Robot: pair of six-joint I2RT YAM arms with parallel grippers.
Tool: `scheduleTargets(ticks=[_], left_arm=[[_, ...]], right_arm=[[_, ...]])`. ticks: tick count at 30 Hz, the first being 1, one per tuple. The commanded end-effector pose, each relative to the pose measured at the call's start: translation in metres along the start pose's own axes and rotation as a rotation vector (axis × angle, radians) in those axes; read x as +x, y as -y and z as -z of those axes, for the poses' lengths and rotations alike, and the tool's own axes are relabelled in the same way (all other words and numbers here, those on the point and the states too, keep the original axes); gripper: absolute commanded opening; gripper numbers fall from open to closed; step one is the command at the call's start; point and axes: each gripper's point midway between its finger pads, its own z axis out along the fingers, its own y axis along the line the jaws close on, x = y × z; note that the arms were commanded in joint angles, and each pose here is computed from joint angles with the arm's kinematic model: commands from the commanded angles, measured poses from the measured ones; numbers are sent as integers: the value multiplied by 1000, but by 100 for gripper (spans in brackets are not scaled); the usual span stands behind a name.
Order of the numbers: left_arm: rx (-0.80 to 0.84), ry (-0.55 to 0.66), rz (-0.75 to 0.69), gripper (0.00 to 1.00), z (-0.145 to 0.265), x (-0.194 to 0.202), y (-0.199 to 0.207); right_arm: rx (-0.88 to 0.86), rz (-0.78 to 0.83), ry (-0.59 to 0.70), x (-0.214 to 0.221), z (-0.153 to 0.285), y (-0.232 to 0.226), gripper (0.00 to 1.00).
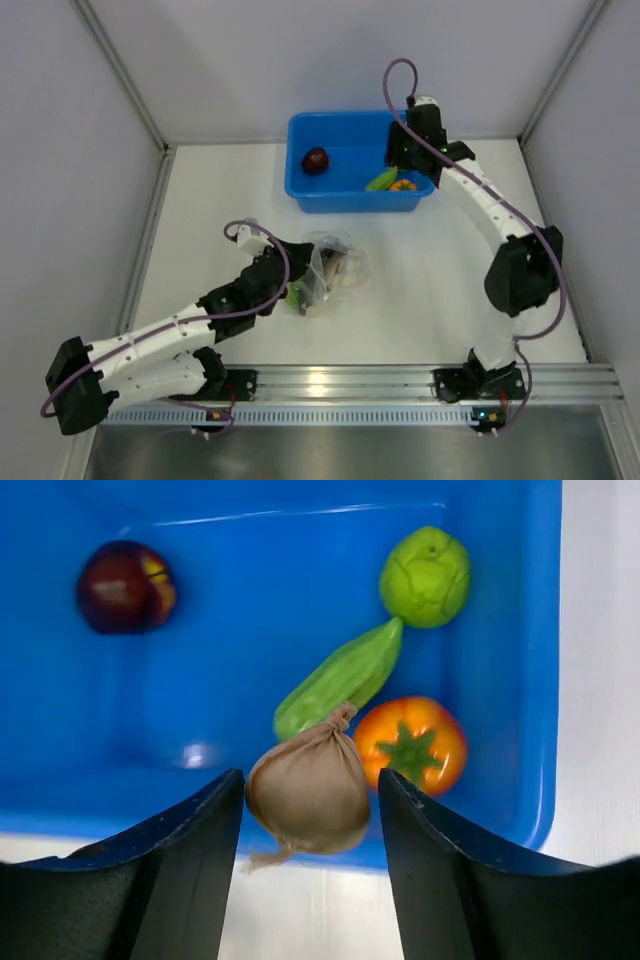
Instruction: Open the zip-top bag and remove the fake food
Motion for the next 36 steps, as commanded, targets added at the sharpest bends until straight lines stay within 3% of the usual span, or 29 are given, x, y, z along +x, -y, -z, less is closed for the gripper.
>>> scheduleTargets(ticks=[1,3,6,8,15,30,36], left_arm=[[27,-2,-12,0,1,-9,16],[31,-5,-12,0,0,-10,18],[46,-8,-21,0,0,-13,25],[58,-7,-27,0,1,-16,30],[88,-5,-26,0,3,-22,44],[100,2,29,0,-2,-26,61],[95,5,51,0,-7,-26,67]], right_arm=[[18,15,-26,-17,-34,9,58],[48,17,-88,-2,-59,17,60],[38,18,-81,-9,-67,14,63],[29,18,-78,-13,-65,12,81],[-110,-53,22,-32,3,-9,82],[-638,-150,-83,45,140,-98,63],[-705,-174,-123,81,171,-123,58]])
